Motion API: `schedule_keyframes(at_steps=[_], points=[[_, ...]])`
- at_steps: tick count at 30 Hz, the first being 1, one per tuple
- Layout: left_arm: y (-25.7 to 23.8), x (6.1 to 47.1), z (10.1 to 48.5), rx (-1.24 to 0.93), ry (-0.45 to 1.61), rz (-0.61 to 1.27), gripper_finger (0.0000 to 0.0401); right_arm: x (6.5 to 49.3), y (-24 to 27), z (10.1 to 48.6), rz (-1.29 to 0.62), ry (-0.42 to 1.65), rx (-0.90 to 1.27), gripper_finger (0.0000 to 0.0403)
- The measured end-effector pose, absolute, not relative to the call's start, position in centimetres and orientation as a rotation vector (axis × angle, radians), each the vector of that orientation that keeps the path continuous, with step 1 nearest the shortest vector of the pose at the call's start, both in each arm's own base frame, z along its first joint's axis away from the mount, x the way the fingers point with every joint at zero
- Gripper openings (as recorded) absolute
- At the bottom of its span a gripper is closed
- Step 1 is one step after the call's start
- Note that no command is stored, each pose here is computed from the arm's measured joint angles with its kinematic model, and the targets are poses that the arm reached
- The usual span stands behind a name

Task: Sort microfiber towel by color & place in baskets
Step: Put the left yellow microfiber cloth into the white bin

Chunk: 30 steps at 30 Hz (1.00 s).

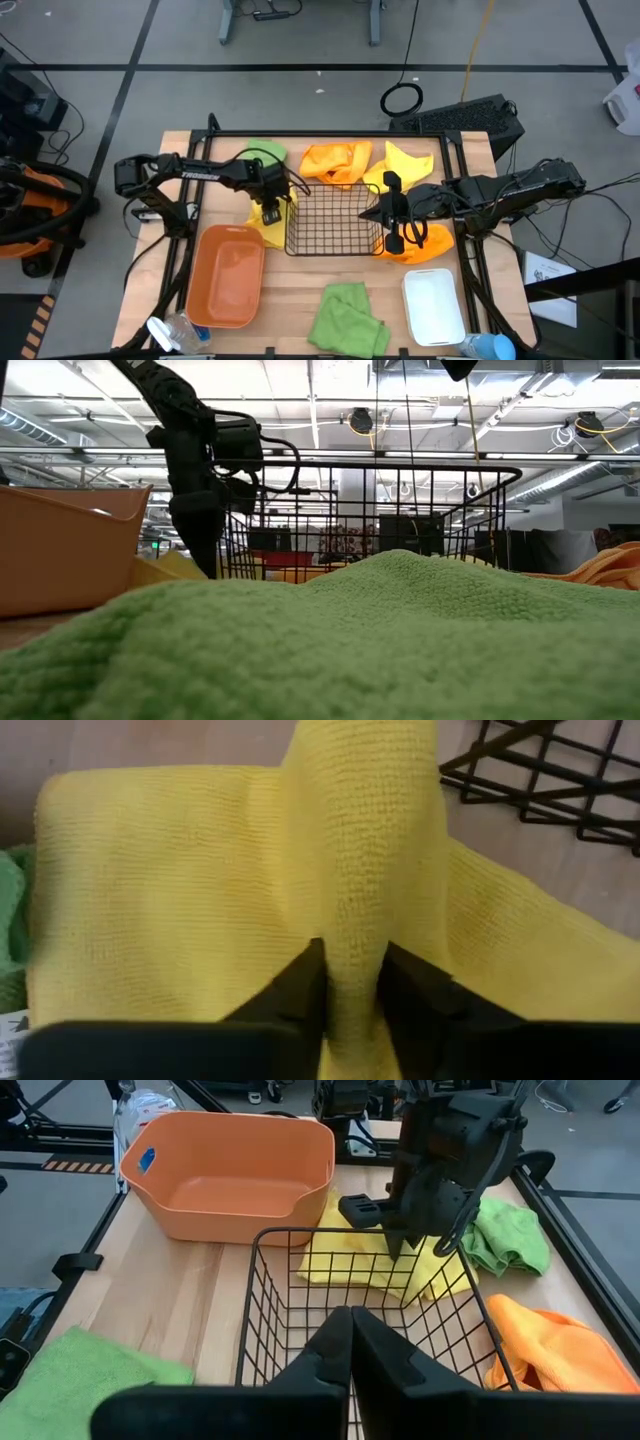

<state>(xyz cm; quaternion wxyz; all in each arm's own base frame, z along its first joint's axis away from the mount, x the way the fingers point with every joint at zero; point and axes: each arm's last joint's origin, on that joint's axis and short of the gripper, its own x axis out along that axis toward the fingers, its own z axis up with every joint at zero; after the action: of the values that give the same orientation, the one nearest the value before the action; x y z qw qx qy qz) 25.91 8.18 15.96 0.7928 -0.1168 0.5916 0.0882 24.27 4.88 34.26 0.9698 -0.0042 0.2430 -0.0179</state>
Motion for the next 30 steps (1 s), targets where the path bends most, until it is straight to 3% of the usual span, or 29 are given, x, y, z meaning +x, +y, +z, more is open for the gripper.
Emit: schedule_keyframes(at_steps=[3, 5, 18, 30], points=[[8.3, 25.8, 16.0, -0.256, 1.277, 0.193, 0.0021, 24.3, 4.9, 34.3, -0.036, 0.491, -0.009, 0.0000], [8.3, 25.8, 16.0, -0.257, 1.277, 0.194, 0.0010, 24.3, 4.9, 34.2, -0.036, 0.492, -0.009, 0.0000], [8.4, 26.0, 19.8, -0.248, 1.309, 0.212, 0.0008, 24.3, 4.9, 34.2, -0.034, 0.496, -0.018, 0.0000], [8.2, 23.1, 28.4, -0.070, 1.188, 0.446, 0.0006, 24.8, 5.5, 34.3, -0.040, 0.450, -0.001, 0.0000]])
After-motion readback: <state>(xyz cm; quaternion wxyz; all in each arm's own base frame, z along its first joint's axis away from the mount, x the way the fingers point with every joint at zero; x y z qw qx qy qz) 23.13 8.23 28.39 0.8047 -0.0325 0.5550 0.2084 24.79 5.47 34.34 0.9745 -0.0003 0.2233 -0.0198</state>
